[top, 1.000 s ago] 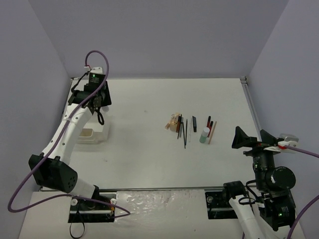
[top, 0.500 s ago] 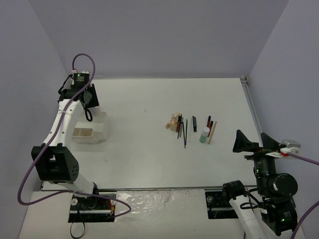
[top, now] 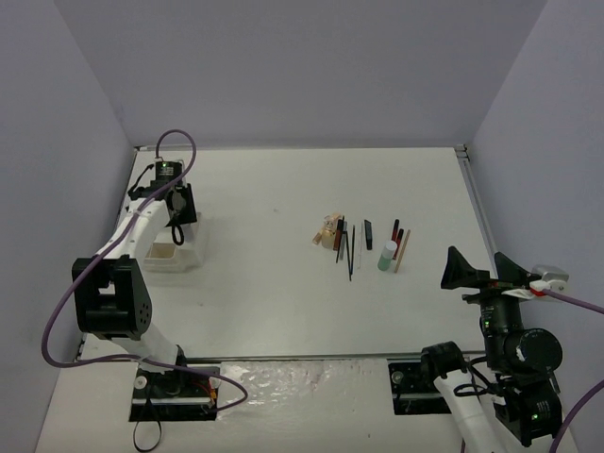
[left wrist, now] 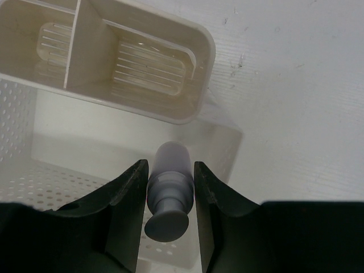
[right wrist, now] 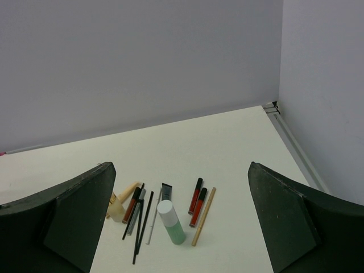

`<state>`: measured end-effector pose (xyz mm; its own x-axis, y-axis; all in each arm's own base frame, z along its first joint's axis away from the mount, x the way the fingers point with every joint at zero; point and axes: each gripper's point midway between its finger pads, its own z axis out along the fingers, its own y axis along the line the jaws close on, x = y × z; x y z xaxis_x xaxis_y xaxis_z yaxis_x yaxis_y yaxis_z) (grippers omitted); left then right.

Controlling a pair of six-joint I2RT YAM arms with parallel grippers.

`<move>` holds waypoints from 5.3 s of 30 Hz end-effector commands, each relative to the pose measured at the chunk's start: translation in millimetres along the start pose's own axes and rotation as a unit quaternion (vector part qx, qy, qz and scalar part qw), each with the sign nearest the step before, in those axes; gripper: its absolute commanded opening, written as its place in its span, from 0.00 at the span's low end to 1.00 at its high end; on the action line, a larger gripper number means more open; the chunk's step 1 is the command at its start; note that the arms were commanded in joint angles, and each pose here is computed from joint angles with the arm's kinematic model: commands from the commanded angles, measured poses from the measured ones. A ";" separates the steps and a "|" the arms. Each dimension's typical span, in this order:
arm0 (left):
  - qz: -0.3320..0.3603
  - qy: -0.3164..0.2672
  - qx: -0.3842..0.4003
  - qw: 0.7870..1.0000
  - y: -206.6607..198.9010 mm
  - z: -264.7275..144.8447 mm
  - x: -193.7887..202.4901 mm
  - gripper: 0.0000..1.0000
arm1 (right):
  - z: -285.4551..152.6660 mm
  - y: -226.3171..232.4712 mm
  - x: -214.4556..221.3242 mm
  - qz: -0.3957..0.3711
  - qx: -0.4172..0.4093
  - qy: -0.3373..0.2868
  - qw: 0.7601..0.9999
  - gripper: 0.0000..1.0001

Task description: Organize the makeup

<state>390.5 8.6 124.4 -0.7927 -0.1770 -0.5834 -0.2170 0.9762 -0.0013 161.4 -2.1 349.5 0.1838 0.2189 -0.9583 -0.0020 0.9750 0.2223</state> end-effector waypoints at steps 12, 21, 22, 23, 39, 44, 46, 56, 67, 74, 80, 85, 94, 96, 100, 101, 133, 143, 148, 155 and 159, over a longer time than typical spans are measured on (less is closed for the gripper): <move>-0.010 -0.073 0.010 0.997 -1.0 18.9 -23.5 0.01 | 2.8 0.5 -11.5 0.005 0.001 -0.027 1.000 1.00; -0.009 -0.064 0.004 0.998 1.6 19.3 -18.5 0.45 | 3.5 -0.5 -10.6 0.004 0.004 -0.026 1.000 1.00; -0.010 -0.063 0.003 0.998 1.9 18.9 -18.5 0.47 | 3.5 -0.5 -10.9 0.004 0.004 -0.026 1.000 1.00; -0.010 -0.063 0.002 0.998 2.1 18.5 -18.6 0.50 | 3.6 -0.4 -11.1 0.004 0.004 -0.026 1.000 1.00; -0.051 -0.114 0.024 0.992 -2.4 -56.3 -64.9 0.78 | 6.7 3.7 -12.4 0.005 -0.003 -0.021 1.000 1.00; -0.065 -0.138 0.056 0.987 -16.9 -96.3 -79.4 0.80 | 7.9 4.4 -13.4 0.004 -0.003 -0.019 1.000 1.00; -0.057 -0.147 0.077 0.985 -32.1 -109.2 -80.9 0.80 | 8.6 4.6 -13.6 0.003 -0.003 -0.018 1.000 1.00; 0.082 -0.178 0.268 0.943 -229.1 -168.4 -53.9 0.92 | 14.3 10.2 -14.3 0.000 -0.012 -0.006 1.000 1.00; 0.235 -0.153 0.287 0.916 -354.7 -150.4 -3.4 0.97 | 18.9 15.9 -10.0 0.002 -0.023 0.007 1.000 1.00; 0.255 -0.109 0.263 0.924 -379.1 -104.1 19.7 0.97 | 18.6 16.1 -7.7 0.002 -0.023 0.013 1.000 1.00; 0.256 -0.080 0.240 0.933 -380.0 -79.8 35.0 0.96 | 18.5 14.5 -5.7 0.000 -0.020 0.015 1.000 1.00; 0.253 -0.063 0.234 0.937 -383.5 -66.0 44.6 0.89 | 18.8 14.9 -3.9 0.000 -0.021 0.018 1.000 1.00; 0.248 -0.047 0.231 0.940 -383.5 -59.1 52.8 0.70 | 17.8 12.6 -3.5 -0.004 -0.017 0.018 1.000 1.00; 0.248 -0.044 0.230 0.940 -383.0 -58.5 54.2 0.65 | 18.0 12.6 -3.1 -0.005 -0.017 0.019 1.000 1.00; 0.251 -0.043 0.230 0.939 -384.9 -59.4 57.1 0.58 | 17.6 12.2 -3.3 -0.006 -0.016 0.018 1.000 1.00; 0.251 -0.043 0.229 0.939 -384.9 -59.1 57.4 0.56 | 17.8 12.5 -3.0 -0.006 -0.017 0.019 1.000 1.00; 0.079 -0.162 0.108 0.978 -134.1 -165.5 -68.8 0.00 | 9.8 16.8 -11.2 0.008 -0.032 0.004 0.999 1.00; -0.027 -0.164 0.021 0.986 8.7 -124.4 -89.9 0.00 | 7.6 17.6 -7.3 0.008 -0.038 0.003 0.999 1.00; -0.054 -0.158 -0.014 0.986 43.6 -98.8 -91.8 0.00 | 3.8 16.8 -8.2 0.008 -0.040 -0.003 0.999 1.00; -0.050 -0.141 -0.027 0.988 47.2 -65.4 -78.4 0.00 | 1.6 14.6 -7.3 0.005 -0.037 -0.007 0.999 1.00; -0.046 -0.120 -0.030 0.991 47.5 -49.4 -66.3 0.00 | 1.3 14.0 -6.5 0.005 -0.036 -0.008 0.999 1.00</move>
<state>382.5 56.3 185.9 -0.6840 -0.2489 -0.6857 -0.3324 0.9431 -0.0107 160.5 7.7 345.1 0.1467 0.2178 -0.9649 -0.0508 0.9758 0.2126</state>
